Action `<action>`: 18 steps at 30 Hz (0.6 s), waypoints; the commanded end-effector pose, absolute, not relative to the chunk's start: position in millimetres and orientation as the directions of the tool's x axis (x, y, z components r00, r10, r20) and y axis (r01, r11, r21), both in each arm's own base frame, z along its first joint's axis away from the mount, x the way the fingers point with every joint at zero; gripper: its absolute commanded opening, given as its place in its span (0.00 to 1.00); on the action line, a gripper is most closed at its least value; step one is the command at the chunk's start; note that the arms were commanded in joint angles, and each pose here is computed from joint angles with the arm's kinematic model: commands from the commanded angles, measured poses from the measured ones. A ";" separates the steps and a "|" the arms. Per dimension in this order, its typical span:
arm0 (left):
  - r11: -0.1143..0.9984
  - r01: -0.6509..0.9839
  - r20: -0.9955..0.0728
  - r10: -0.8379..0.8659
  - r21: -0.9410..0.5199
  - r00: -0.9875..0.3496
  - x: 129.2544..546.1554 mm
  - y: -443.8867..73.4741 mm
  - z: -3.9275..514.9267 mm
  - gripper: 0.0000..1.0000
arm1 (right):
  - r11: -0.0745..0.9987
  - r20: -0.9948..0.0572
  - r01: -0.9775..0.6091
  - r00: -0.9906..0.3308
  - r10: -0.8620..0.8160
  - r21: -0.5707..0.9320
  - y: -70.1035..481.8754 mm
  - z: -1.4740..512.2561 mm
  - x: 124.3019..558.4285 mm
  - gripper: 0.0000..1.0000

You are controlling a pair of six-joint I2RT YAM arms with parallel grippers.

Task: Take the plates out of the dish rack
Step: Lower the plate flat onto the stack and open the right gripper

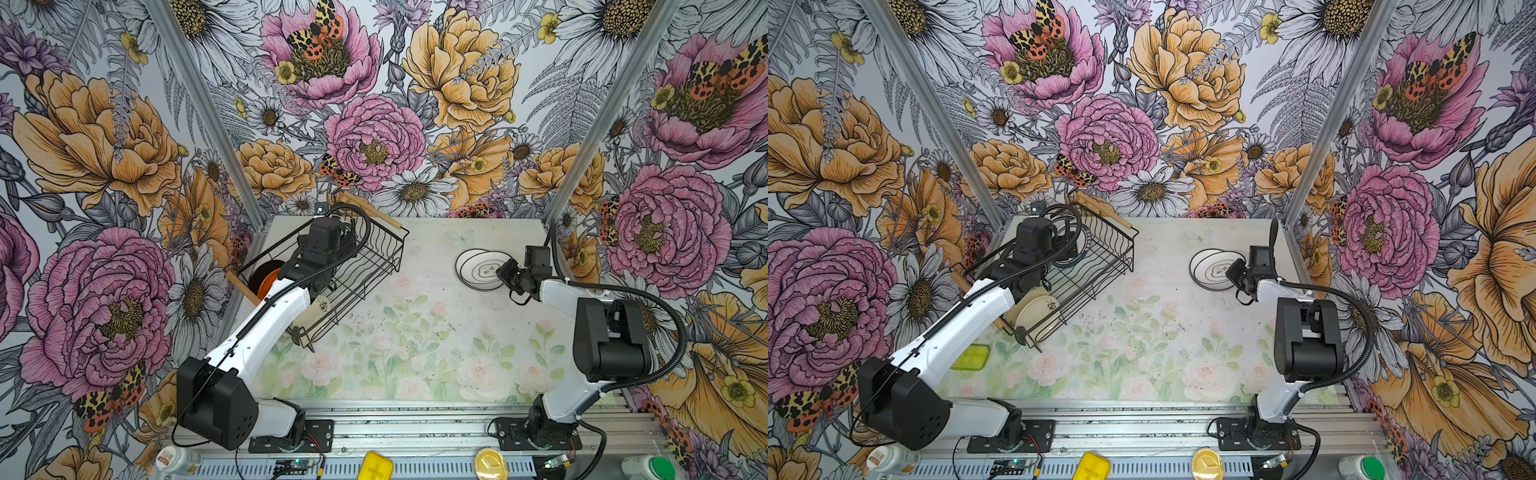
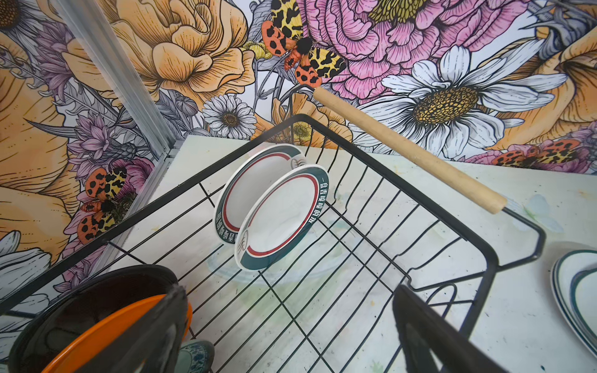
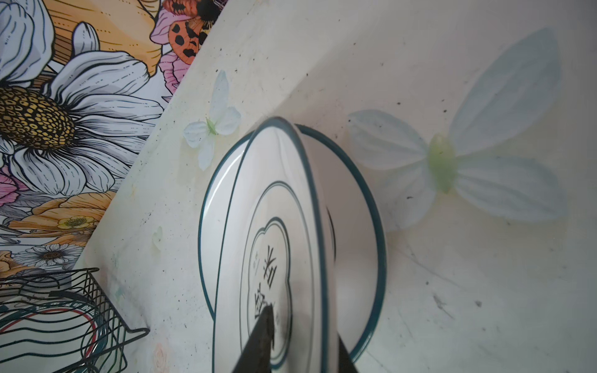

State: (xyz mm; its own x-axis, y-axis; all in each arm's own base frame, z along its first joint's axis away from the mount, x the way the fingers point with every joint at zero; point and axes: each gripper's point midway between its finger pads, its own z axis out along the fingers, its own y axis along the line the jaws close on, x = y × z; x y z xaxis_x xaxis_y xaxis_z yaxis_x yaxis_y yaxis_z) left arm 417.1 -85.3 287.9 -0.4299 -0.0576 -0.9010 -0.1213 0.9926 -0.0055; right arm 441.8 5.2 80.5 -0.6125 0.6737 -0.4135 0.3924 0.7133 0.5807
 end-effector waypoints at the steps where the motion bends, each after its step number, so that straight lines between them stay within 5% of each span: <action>1: 0.994 -0.105 -0.904 -0.073 -0.031 -0.420 417.8 -87.8 289.1 0.99 | 0.754 -0.460 0.384 -0.616 0.640 0.534 -0.1 89.7 448.5 0.29; 18: 0.993 -0.107 -0.895 -0.085 -0.041 -0.437 418.6 -85.2 280.9 0.99 | 0.823 -0.495 0.401 -0.661 0.563 0.401 -0.9 89.3 445.6 0.56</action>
State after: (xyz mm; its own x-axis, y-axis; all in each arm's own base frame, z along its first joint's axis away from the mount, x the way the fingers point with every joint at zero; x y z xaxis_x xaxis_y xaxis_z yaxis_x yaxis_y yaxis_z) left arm 417.6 -86.6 284.9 -0.4385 -0.0612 -0.8966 -0.1078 0.9941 -0.0151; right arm 435.5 -1.0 79.4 -0.6613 0.5986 -0.4520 0.4209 0.7949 0.4370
